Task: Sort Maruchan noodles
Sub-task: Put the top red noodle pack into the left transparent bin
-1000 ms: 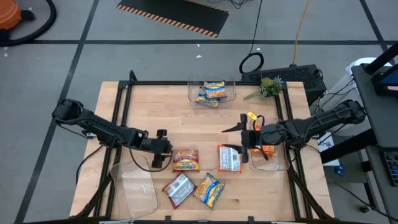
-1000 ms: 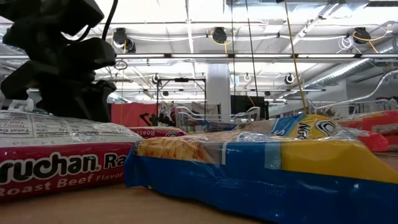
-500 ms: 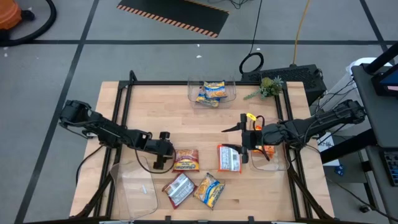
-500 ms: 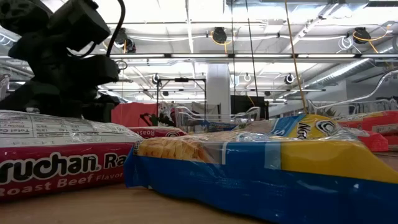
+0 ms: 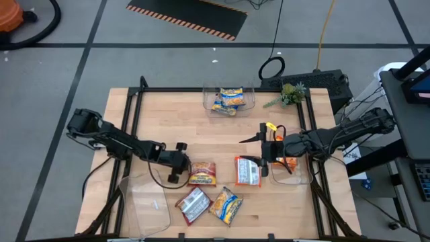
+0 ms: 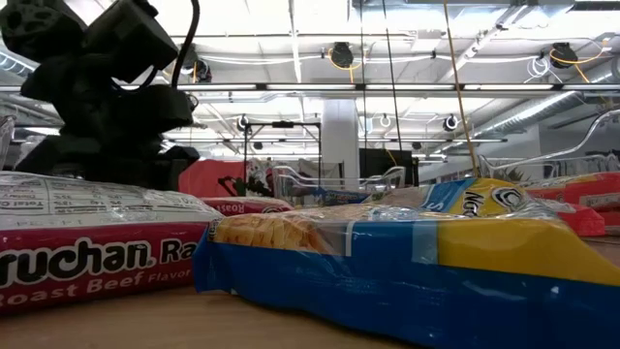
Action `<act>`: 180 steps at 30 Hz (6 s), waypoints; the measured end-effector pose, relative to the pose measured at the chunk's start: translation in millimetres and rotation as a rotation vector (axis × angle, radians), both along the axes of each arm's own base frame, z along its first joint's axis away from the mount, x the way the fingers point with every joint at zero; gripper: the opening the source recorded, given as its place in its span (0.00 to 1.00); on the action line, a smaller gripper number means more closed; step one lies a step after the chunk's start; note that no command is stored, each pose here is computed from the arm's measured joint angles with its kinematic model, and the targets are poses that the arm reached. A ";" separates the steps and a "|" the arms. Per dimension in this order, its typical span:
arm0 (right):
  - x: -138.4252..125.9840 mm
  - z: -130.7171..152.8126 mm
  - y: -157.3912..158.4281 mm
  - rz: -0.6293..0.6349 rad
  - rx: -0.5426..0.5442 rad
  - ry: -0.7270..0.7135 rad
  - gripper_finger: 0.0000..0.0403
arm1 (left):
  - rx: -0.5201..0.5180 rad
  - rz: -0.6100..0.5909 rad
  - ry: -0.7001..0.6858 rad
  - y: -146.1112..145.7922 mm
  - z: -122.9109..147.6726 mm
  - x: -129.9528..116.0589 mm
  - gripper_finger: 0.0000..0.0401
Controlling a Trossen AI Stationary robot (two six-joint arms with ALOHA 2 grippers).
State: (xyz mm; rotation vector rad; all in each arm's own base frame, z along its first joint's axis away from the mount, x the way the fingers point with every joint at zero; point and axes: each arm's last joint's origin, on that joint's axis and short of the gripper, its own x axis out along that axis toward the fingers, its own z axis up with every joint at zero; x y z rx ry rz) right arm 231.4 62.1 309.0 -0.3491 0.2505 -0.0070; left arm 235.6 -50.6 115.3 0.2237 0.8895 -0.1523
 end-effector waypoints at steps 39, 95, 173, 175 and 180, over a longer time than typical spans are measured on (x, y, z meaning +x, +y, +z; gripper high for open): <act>84.0 -111.0 -42.4 -0.171 0.538 0.311 0.56 | 0.490 0.207 -0.275 5.2 42.2 32.3 0.00; 118.4 -167.1 -68.7 -0.024 0.731 0.304 0.23 | 0.431 0.249 -0.432 -4.8 54.8 37.9 0.12; 99.9 -117.6 -70.3 0.033 0.623 0.249 0.00 | -0.181 0.263 -0.497 3.9 -5.1 52.5 0.38; 96.3 -109.4 -69.8 0.041 0.614 0.233 0.00 | -0.180 0.261 -0.494 4.0 -5.4 52.4 0.32; 85.8 -93.9 -66.4 0.049 0.610 0.238 0.00 | -0.178 0.263 -0.505 4.1 -4.5 52.7 0.30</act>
